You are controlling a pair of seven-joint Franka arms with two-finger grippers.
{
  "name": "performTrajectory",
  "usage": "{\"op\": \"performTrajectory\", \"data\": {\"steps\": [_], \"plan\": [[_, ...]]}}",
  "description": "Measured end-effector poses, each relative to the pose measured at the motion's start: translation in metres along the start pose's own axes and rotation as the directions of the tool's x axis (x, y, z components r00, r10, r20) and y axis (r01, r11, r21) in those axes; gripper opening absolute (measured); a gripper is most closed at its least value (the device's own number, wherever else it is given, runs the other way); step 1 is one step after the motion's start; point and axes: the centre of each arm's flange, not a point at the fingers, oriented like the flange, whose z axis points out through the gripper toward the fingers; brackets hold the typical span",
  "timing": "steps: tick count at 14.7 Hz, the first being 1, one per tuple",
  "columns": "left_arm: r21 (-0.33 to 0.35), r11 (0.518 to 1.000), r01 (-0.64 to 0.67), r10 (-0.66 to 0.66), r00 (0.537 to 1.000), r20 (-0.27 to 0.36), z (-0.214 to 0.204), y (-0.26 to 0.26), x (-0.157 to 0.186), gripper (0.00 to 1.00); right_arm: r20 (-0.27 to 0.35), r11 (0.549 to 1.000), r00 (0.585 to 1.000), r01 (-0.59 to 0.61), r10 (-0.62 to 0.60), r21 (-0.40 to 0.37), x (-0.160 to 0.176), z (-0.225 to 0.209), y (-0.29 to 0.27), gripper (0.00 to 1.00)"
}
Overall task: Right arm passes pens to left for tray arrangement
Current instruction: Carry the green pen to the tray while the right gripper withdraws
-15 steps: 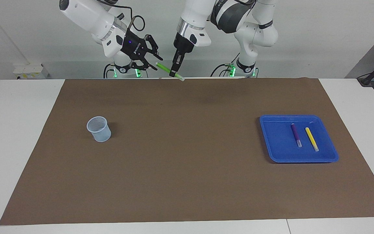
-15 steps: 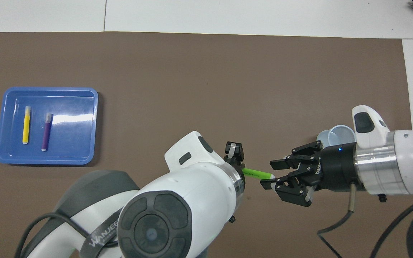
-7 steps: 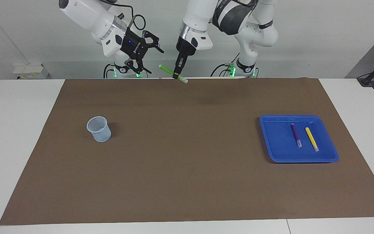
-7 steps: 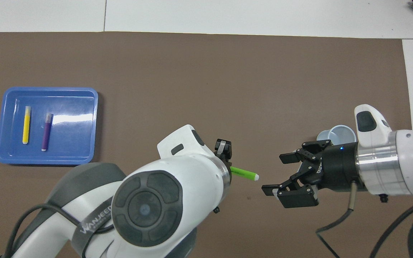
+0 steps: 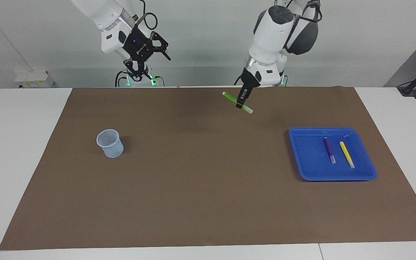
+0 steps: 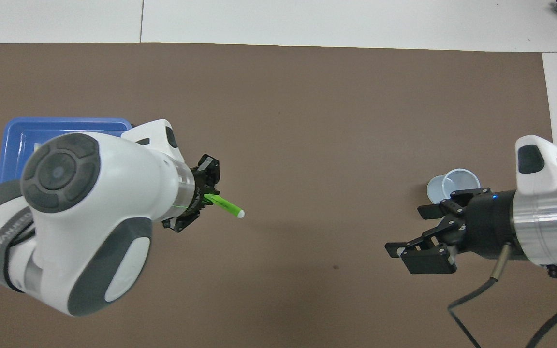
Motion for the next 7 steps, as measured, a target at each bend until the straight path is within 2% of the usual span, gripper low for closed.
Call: {"op": "performTrajectory", "data": {"steps": [4, 7], "plan": [[0.031, 0.983, -0.181, 0.18, 0.983, 0.033, -0.007, -0.046, 0.114, 0.18, 0.026, 0.99, 0.998, -0.055, 0.059, -0.13, -0.017, -0.027, 0.038, 1.0], [0.031, 0.952, -0.306, 0.304, 0.951, 0.051, -0.005, -0.072, 0.169, 0.18, 0.055, 0.976, 0.997, -0.046, 0.059, -0.214, -0.02, -0.036, 0.043, 1.0]]}}
